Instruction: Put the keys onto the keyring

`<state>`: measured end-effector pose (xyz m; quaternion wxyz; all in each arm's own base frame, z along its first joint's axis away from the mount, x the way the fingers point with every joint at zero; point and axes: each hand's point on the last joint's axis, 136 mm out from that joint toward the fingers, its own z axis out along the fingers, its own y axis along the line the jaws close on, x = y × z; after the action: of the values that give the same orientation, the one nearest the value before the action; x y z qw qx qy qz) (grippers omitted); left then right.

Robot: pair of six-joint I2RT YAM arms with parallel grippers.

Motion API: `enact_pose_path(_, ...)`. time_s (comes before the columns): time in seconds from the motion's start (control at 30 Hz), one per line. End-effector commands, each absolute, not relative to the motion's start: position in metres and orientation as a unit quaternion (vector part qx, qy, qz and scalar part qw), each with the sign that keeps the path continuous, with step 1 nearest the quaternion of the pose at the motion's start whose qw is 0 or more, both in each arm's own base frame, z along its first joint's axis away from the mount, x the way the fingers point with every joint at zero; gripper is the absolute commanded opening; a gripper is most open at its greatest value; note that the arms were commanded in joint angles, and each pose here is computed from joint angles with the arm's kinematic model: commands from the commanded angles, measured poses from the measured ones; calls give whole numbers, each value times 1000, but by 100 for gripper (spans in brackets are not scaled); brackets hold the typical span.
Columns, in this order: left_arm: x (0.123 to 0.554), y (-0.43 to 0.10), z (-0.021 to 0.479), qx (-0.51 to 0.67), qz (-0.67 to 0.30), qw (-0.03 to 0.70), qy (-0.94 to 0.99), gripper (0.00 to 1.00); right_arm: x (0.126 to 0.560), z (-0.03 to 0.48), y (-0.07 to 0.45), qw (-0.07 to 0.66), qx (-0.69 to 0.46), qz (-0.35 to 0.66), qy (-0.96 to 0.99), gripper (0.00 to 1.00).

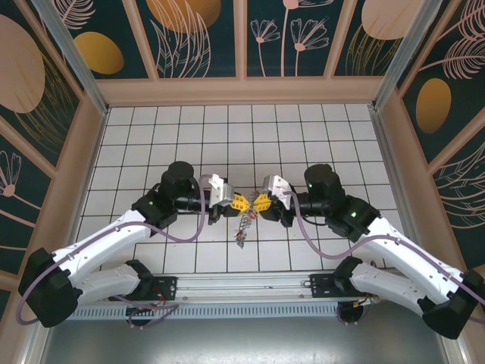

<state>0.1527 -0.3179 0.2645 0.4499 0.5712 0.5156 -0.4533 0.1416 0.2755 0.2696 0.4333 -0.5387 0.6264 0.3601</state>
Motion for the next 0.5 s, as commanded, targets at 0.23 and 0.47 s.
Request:
enact_pose_path(0.23,140,-322,302,541,-528,483,443,0,139,282,283,443,-535,393,603,15)
enact_pose_path(0.47,138,-319,308,525,-540,502,426,0,141,272,283,434,-533,390,613,14)
